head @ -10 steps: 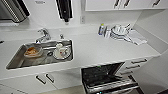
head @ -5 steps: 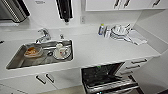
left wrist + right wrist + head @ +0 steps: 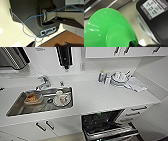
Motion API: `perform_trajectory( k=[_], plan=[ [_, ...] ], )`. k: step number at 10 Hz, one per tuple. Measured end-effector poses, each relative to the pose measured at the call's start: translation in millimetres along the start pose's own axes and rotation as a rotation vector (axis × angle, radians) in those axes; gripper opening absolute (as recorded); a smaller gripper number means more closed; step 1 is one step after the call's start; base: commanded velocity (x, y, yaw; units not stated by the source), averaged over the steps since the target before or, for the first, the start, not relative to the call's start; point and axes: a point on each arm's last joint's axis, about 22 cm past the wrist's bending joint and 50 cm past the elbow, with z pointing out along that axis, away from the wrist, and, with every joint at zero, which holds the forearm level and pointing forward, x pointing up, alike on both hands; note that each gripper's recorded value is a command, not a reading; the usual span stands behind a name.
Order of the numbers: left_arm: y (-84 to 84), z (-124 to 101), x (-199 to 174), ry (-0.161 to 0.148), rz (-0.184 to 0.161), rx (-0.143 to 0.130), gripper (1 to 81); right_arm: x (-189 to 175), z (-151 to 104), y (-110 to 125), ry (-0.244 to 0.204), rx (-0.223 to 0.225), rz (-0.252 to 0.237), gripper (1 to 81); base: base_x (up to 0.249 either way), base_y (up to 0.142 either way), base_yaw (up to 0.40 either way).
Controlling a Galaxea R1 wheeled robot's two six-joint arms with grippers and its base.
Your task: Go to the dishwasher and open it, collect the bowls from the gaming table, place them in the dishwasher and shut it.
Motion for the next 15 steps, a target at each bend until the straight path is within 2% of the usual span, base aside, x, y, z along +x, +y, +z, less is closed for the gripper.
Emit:
perform_trajectory(
  k=[2, 3, 4, 6, 7, 9, 10, 11, 12, 14, 15],
  plan=[
    [-0.3, 20, -21, -0.011, 0.003, 0.034, 81.1, 53, 2, -19, 0.05, 0.031, -0.018, 1.0, 0.0, 0.0, 0.0],
    [-5.0, 28, -33, -0.019, 0.006, 0.06, 81.1, 72, 3, -29, 0.058, 0.045, -0.021, 1.0, 0.0, 0.0, 0.0],
    [-2.5, 36, -39, -0.016, 0.011, 0.072, 81.1, 90, 6, -37, 0.064, 0.055, -0.026, 1.0, 0.0, 0.0, 0.0],
    [28.7, 57, -68, -0.016, 0.003, 0.049, 81.1, 137, 9, -60, 0.093, 0.084, -0.042, 1.0, 0.0, 0.0, 0.0],
    [40.3, 64, -93, -0.03, -0.009, 0.045, 81.1, 161, 9, -71, 0.107, 0.094, -0.05, 1.0, 0.0, 0.0, 0.0],
    [38.7, 69, -113, -0.041, -0.016, 0.075, 81.1, 202, 8, -94, 0.118, 0.112, -0.073, 1.0, 0.0, 0.0, 0.0],
    [39.2, 74, -110, -0.031, -0.01, 0.089, 81.1, 224, 6, -106, 0.127, 0.122, -0.082, 1.0, 0.0, 0.0, 0.0],
    [43.4, 79, -113, -0.034, 0.002, 0.101, 81.1, 247, 4, -119, 0.14, 0.13, -0.096, 1.0, 0.0, 0.0, 0.0],
    [55.2, 86, -123, -0.045, 0.011, 0.101, 81.1, 264, 5, -133, 0.143, 0.142, -0.101, 1.0, 0.0, 0.0, 0.0],
    [92.1, 98, -151, -0.076, 0.02, 0.069, 81.1, 276, 18, -165, 0.116, 0.177, -0.117, 1.0, 0.0, 0.0, 0.0],
    [104.0, 100, -162, -0.089, 0.019, 0.056, 81.1, 273, 33, -186, 0.094, 0.209, -0.124, 1.0, 0.0, 0.0, 0.0]
  ],
)
